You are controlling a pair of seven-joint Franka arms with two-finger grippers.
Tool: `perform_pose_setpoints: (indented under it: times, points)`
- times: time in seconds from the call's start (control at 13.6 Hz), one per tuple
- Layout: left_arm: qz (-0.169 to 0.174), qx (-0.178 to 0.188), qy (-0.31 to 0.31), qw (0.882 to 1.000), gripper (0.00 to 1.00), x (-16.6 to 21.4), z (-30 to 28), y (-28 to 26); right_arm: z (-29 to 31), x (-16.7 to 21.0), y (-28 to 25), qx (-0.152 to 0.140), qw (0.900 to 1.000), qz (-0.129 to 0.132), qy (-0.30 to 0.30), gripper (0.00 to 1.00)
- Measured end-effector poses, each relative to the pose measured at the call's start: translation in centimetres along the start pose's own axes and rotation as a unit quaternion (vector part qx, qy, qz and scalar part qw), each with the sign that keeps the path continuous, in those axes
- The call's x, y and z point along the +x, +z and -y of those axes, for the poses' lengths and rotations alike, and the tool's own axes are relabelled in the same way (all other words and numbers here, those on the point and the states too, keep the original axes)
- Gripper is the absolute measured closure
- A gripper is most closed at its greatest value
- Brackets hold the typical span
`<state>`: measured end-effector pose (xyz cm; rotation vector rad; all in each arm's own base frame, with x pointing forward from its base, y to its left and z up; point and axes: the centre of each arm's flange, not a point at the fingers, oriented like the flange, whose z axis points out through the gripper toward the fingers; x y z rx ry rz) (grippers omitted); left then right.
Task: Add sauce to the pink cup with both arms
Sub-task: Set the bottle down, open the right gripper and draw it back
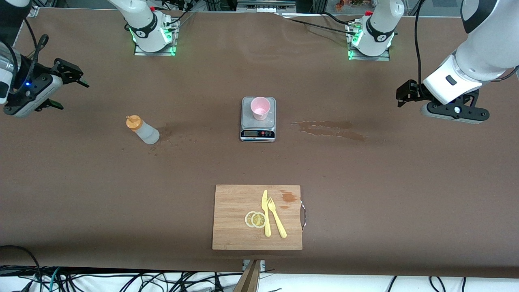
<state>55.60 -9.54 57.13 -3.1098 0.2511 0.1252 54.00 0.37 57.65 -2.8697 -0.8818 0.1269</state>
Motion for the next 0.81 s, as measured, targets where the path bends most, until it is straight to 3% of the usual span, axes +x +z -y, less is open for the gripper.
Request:
perform_pose_setpoints:
  times: [0.22, 0.37, 0.81]
  points:
    - [0.000, 0.000, 0.000, 1.000, 0.00, 0.0, 0.0, 0.0, 0.7, -1.1, -1.8, -0.025, 0.992, -0.003, 0.125, 0.00]
    - [0.000, 0.000, 0.000, 1.000, 0.00, 0.0, 0.0, 0.0, 1.4, -1.7, -2.7, -0.041, 0.984, -0.001, 0.173, 0.00]
    - [0.000, 0.000, 0.000, 1.000, 0.00, 0.0, 0.0, 0.0, 1.9, -2.4, -3.9, -0.052, 0.979, -0.008, 0.199, 0.00]
